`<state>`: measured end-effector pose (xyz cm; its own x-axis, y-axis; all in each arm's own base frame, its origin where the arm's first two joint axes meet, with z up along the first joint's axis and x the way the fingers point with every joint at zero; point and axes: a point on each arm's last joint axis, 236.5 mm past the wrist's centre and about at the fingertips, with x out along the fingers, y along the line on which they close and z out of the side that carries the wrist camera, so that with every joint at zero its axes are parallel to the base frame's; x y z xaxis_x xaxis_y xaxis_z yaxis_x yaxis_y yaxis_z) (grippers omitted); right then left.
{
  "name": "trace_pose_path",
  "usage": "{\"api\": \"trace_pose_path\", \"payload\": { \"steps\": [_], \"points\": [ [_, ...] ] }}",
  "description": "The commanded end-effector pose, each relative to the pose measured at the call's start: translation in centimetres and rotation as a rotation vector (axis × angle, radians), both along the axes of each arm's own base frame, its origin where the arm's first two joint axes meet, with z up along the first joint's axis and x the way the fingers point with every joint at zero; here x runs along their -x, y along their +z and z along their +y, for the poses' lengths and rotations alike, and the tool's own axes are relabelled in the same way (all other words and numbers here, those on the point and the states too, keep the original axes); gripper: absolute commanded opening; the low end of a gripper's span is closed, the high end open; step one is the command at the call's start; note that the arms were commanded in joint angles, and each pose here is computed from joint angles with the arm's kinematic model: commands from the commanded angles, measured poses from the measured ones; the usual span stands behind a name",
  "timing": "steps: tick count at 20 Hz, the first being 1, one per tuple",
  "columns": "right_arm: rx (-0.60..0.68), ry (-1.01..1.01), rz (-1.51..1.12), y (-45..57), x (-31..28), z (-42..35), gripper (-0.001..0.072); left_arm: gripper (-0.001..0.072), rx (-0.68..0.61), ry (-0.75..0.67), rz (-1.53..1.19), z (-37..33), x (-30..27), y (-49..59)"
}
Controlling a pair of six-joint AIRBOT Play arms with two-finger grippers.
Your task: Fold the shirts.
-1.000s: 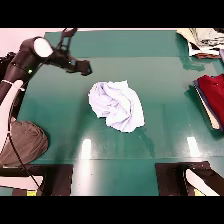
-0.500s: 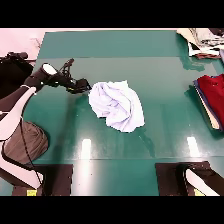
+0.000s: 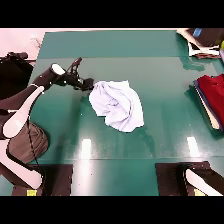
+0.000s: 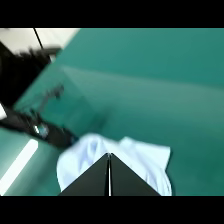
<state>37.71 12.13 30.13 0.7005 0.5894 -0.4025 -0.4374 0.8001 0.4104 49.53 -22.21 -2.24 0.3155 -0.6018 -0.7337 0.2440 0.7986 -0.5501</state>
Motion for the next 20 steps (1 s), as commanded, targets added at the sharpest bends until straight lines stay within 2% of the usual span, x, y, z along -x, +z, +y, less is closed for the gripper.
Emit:
{"api": "trace_pose_path", "payload": {
  "steps": [1, 3, 4, 5, 6, 7, 8, 10, 14, 17, 19, 20],
  "points": [
    [0.078, 0.037, 0.265, -8.8, 0.6, -0.8, 0.0018, 0.003, -0.056, -0.054, -0.096, 1.1, -1.4, 4.3],
    [0.069, 0.025, 0.427, -15.6, 0.8, -1.1, 0.002, 0.003, -0.074, -0.072, -0.134, 1.2, -1.8, 6.0],
    [0.055, 0.018, 0.528, -19.6, 1.3, -1.0, 0.0122, 0.003, -0.073, -0.075, -0.134, 1.2, -1.8, 6.2],
    [0.041, 0.012, 0.625, -23.3, 2.0, -0.6, 0.0369, 0.003, -0.074, -0.08, -0.127, 1.2, -1.6, 6.1],
    [0.024, 0.005, 0.723, -26.9, 2.9, -0.1, 0.0476, 0.003, -0.078, -0.087, -0.118, 1.2, -1.4, 5.9],
    [0.016, 0.009, 0.801, -30.0, 3.7, 0.7, 0.0468, 0.003, -0.083, -0.092, -0.112, 1.2, -1.2, 5.8],
    [0.009, 0.019, 0.856, -32.3, 4.4, 1.7, 0.0424, 0.003, -0.087, -0.094, -0.112, 1.3, -1.2, 5.7],
    [-0.024, 0.04, 0.928, -35.4, 5.1, 4.4, 0.0424, 0.003, -0.09, -0.093, -0.112, 1.4, -1.2, 5.7],
    [0.019, 0.08, 0.979, -39.0, 5.2, 7.2, 0.0423, 0.003, -0.089, -0.091, -0.109, 1.4, -1.2, 5.7],
    [0.028, 0.086, 0.967, -39.5, 4.2, 8.0, 0.0273, 0.003, -0.088, -0.094, -0.1, 1.3, -1.0, 5.6],
    [0.035, 0.088, 0.923, -38.9, 3.2, 8.5, 0.0086, 0.0029, -0.089, -0.1, -0.093, 1.3, -0.8, 5.5],
    [0.036, 0.086, 0.895, -38.5, 2.6, 8.8, 0.0075, 0.003, -0.088, -0.105, -0.088, 1.3, -0.6, 5.5]
  ]
}}
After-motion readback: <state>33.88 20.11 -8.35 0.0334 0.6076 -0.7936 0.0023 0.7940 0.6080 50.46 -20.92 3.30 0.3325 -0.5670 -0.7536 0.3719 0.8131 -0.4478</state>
